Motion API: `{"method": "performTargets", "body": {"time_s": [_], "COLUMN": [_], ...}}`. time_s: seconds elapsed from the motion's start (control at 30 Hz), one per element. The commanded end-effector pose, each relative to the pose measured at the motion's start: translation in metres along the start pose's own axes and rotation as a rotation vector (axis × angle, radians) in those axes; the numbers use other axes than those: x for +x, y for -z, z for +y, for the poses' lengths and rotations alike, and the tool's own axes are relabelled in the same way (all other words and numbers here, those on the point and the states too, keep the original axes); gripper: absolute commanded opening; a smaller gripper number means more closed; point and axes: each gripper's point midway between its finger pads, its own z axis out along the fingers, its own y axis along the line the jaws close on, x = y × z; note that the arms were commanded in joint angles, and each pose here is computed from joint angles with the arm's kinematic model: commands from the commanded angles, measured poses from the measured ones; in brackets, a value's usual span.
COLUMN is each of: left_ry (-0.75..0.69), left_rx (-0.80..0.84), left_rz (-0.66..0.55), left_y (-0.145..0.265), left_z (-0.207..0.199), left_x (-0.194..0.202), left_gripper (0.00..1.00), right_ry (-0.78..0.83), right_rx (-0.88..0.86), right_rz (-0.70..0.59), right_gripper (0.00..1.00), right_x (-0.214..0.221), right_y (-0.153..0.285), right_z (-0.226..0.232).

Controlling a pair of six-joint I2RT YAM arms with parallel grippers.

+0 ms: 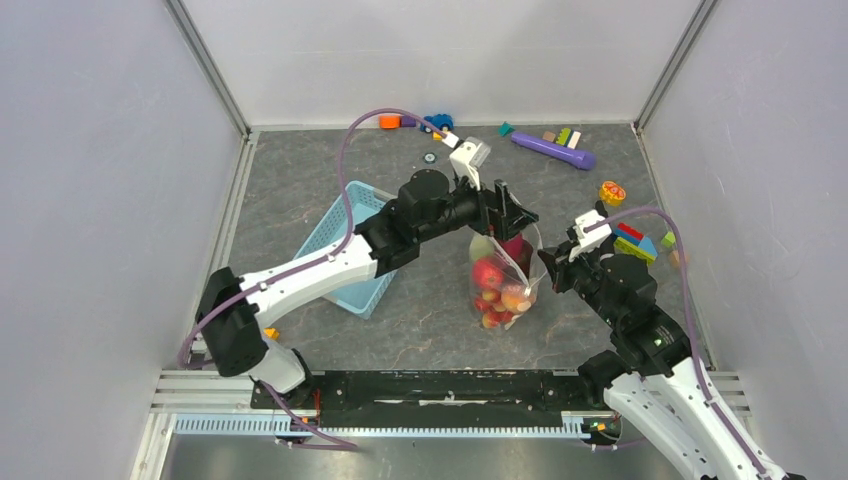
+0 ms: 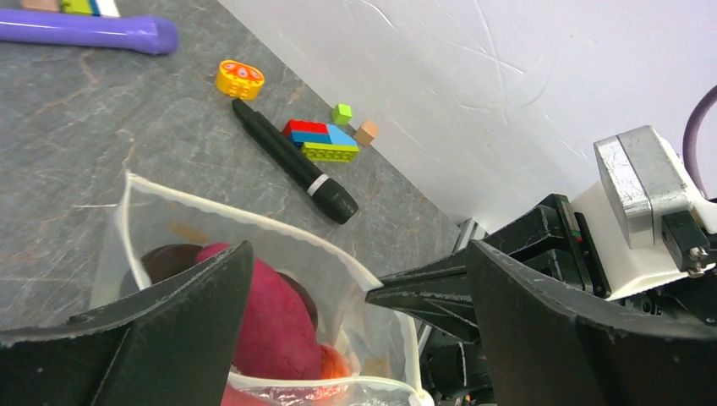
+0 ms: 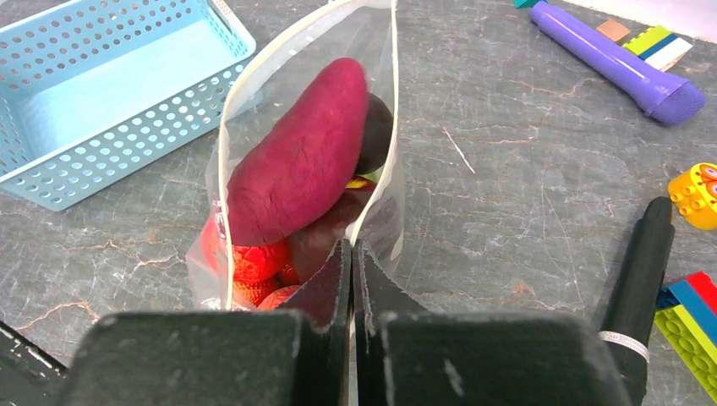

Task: Place the food in the zip-top bag and seal the zipper
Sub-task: Place the fake vegetable in the zipper food storage bag, then pick up the fake vegetable from the bin.

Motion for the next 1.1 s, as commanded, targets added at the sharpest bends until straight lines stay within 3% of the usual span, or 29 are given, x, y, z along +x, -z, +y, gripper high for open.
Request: {"method": "performTargets", "body": {"time_s": [0.0, 0.3, 0.43, 0.77, 1.07], "left_ry": [-0.06, -0.095, -0.017, 0.194, 0.122], "left_rx": [-0.123, -0.638, -0.82, -0.956, -0.984], "left_rz": [-0.056, -0.059, -0.025, 0.004, 0.275], "left_y": [0.026, 0.1, 0.139, 0.209, 0.217], "left_z": [0.012, 0.1, 0.147, 0.229, 0.269], "left_x": [-0.022, -0.019, -0.005, 0.023, 0.071], "left_gripper": [1.0, 1.0, 1.0, 1.0, 1.0], "right_ry": [0.006, -0.002, 0.001, -0.007, -0.008], "right_rx": [0.027, 0.022, 0.03, 0.029, 0.009], "right_rz": [-0.068, -0.068, -0.05, -0.024, -0.03], "right_gripper": [0.0, 0.0, 0.0, 0.0, 0.0], "right_x": [-0.018, -0.021, -0.018, -0.012, -0.013], "right_y": [0.004, 0.002, -0.001, -0.005, -0.004], "right_z": [-0.005, -0.003, -0.005, -0.004, -0.001]}}
